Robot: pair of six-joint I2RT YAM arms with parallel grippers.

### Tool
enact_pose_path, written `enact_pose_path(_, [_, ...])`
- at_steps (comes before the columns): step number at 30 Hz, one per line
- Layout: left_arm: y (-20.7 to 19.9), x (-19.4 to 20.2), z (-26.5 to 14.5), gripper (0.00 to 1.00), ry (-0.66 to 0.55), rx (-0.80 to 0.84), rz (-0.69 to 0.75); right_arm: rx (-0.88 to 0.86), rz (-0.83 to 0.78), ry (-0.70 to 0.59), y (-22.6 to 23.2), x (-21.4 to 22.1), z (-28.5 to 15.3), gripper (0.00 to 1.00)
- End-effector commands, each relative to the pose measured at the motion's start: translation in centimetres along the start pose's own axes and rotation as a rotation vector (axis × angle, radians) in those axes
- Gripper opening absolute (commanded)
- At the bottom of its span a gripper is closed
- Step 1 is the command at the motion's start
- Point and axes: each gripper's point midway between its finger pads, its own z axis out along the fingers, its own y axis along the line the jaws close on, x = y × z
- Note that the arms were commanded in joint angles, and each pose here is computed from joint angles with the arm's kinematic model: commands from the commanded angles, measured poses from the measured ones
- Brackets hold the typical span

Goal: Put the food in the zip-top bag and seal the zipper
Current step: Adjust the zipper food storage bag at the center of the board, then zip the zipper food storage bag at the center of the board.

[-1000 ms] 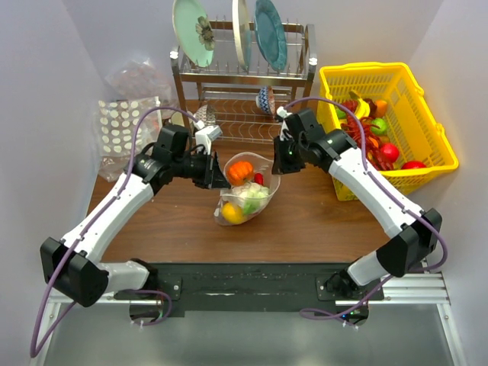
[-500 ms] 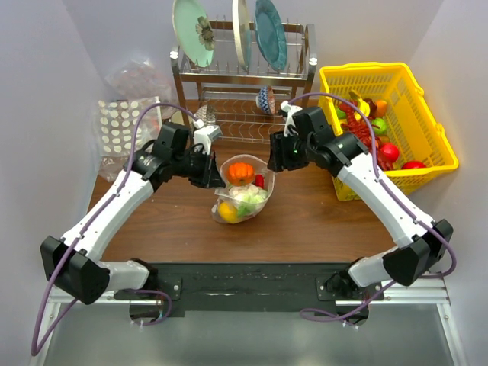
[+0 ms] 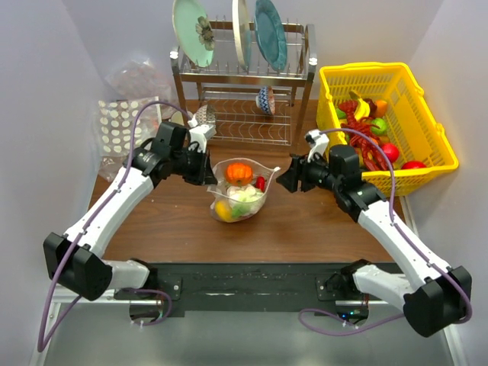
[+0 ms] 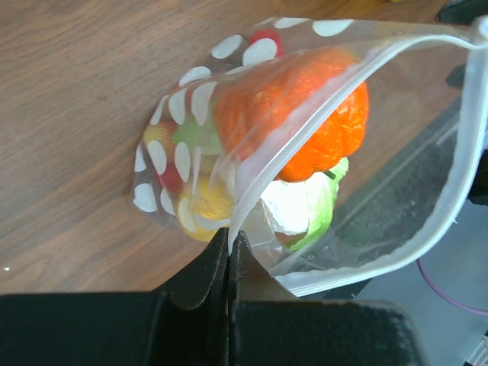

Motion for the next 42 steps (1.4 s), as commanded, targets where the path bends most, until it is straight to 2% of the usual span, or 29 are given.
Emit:
enact_pose_path(1, [1.4,-1.4,-0.4,0.00,-0.042,-0.046,0.036,-0.187,-0.140,-0.139,3.0,-2.8,0.5,0.61])
enact_pose_path(6, [2.0,-1.8,-0.7,0.00,-0.053,-0.070,0.042,-0.320,-0.226,-0.128,4.0,-1.4,1.9,0.64])
enact_pose_path(13, [2.3,-1.8,-0.8,0.00,-0.052,-0.077,0.038,-0.316,-0.384,-0.199,3.2,-2.1,3.1,0.64])
enact_pose_path(16, [2.4,-1.9,-0.8,0.00,-0.051,-0.083,0.039,-0.331,-0.427,-0.235,3.4,-2.5,3.1,0.61])
enact_pose_path(19, [2.4,-2.1,-0.9,0.00,-0.052,-0.087,0.038,-0.357,-0.428,-0.245,3.8,-2.8,3.3,0.38])
enact_pose_path(20, [2.4,-2.1,-1.0,0.00,-0.051,-0.088,0.037,-0.375,-0.423,-0.230,4.0,-2.5,3.5,0.23])
enact_pose_path(23, [2.4,-2.4,-1.2,0.00,-0.057,-0.095,0.039,-0.420,-0.419,-0.208,4.6,-2.0,3.3,0.00])
enact_pose_path(29, [2.7,-3.1,-2.0,0.00,-0.074,-0.137,0.042,-0.423,-0.389,-0.208,4.9,-2.0,2.8,0.00])
enact_pose_path(32, [2.8,-4.2,-3.0,0.10,-0.108,-0.178,0.053,-0.397,-0.351,-0.202,5.0,-2.7,2.4,0.00])
enact_pose_path(35, [2.8,-5.1,-3.9,0.25,-0.143,-0.202,0.076,-0.300,-0.272,-0.142,3.8,-3.0,2.6,0.00])
enact_pose_path(36, [2.7,-5.3,-4.0,0.35,-0.150,-0.201,0.080,-0.288,-0.253,-0.117,3.6,-2.9,2.6,0.00])
enact_pose_path(39, [2.5,-5.8,-4.0,0.47,-0.172,-0.192,0.099,-0.309,-0.186,-0.021,4.2,-2.3,2.4,0.00])
enact_pose_path(42, [1.9,-6.7,-4.3,0.52,-0.227,-0.161,0.134,-0.327,-0.119,0.013,4.8,-2.2,2.2,0.00])
